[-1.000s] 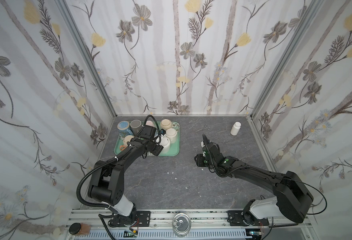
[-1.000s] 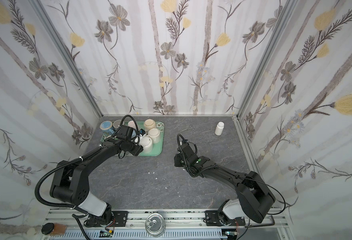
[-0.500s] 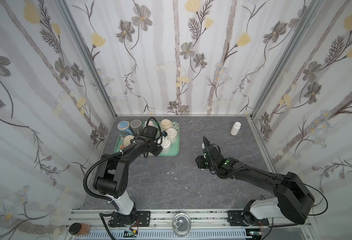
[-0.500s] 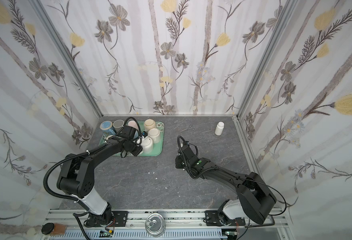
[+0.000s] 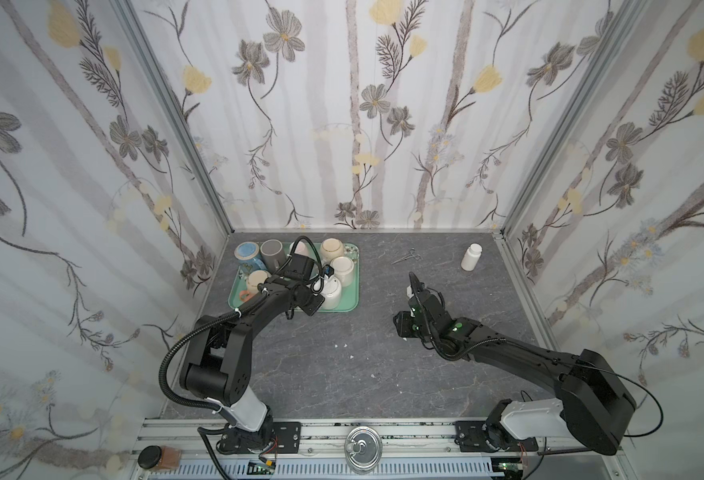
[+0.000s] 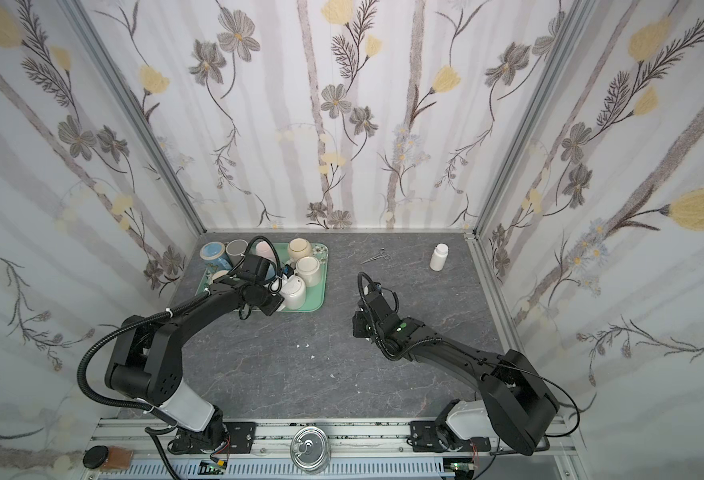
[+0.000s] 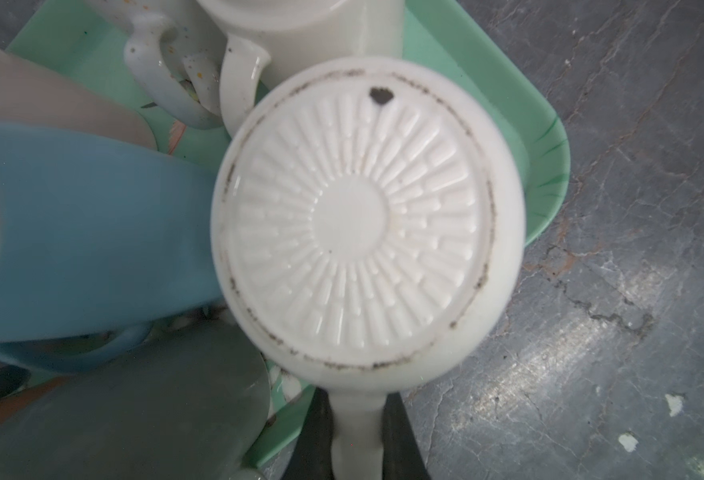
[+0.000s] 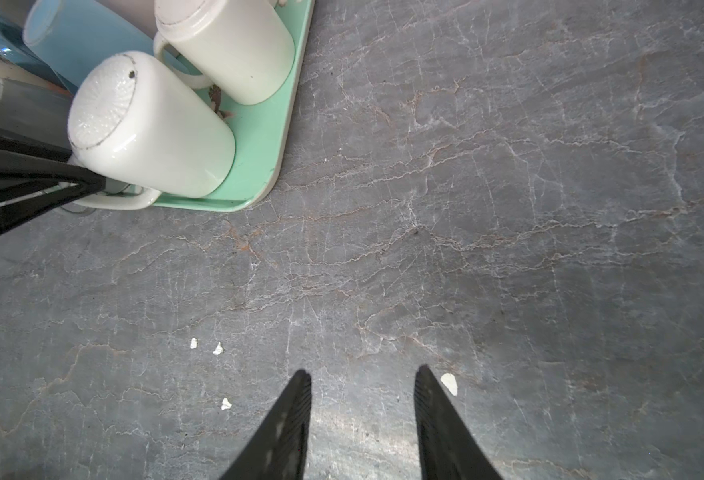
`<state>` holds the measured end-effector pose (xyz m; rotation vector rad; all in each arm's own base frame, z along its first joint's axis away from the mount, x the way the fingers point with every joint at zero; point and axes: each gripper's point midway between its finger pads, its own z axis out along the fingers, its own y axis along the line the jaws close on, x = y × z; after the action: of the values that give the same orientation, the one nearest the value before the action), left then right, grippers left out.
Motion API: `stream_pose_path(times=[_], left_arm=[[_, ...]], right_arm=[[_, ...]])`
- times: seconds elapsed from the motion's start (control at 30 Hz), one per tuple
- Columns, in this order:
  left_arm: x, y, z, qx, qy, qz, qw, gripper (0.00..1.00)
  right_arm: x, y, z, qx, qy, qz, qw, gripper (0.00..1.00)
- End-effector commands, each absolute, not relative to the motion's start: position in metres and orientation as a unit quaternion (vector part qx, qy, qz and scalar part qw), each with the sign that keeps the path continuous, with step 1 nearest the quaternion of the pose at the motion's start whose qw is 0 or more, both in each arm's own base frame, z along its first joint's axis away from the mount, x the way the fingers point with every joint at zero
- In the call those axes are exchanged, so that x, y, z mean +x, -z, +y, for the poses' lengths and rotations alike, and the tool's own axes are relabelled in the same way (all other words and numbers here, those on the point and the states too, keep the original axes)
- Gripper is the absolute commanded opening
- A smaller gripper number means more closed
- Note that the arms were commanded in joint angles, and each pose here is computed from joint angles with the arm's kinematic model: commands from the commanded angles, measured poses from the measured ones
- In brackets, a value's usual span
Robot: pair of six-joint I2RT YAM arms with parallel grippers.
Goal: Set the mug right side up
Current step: 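Lift the white mug with the left gripper while the right gripper approaches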
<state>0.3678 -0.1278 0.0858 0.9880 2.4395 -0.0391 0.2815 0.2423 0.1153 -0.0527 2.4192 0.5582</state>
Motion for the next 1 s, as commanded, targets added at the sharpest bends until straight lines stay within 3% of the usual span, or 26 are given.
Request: stream_pose_path(times=[0.0, 0.33, 0.57, 0.97], left_arm=[[0.372, -0.101, -0.129, 0.369, 0.005, 0.885, 0.283, 0.00], [0.368, -0.132, -0.122, 0.267, 0.010, 0.895, 0.358, 0.00], [0.361, -0.160, -0.135, 0.199, 0.087, 0.879, 0.425, 0.00], [0.352, -0.227, -0.160, 0.112, 0.247, 0.803, 0.531, 0.00]], right_arm=[[0.281, -0.114, 0.231, -0.011, -0.199, 0.920, 0.337, 0.42], [0.288, -0.151, 0.212, 0.039, -0.224, 0.888, 0.399, 0.41], [0.289, -0.174, 0.225, 0.042, -0.284, 0.861, 0.419, 0.41], [0.290, -0.202, 0.290, -0.010, -0.435, 0.814, 0.386, 0.41]])
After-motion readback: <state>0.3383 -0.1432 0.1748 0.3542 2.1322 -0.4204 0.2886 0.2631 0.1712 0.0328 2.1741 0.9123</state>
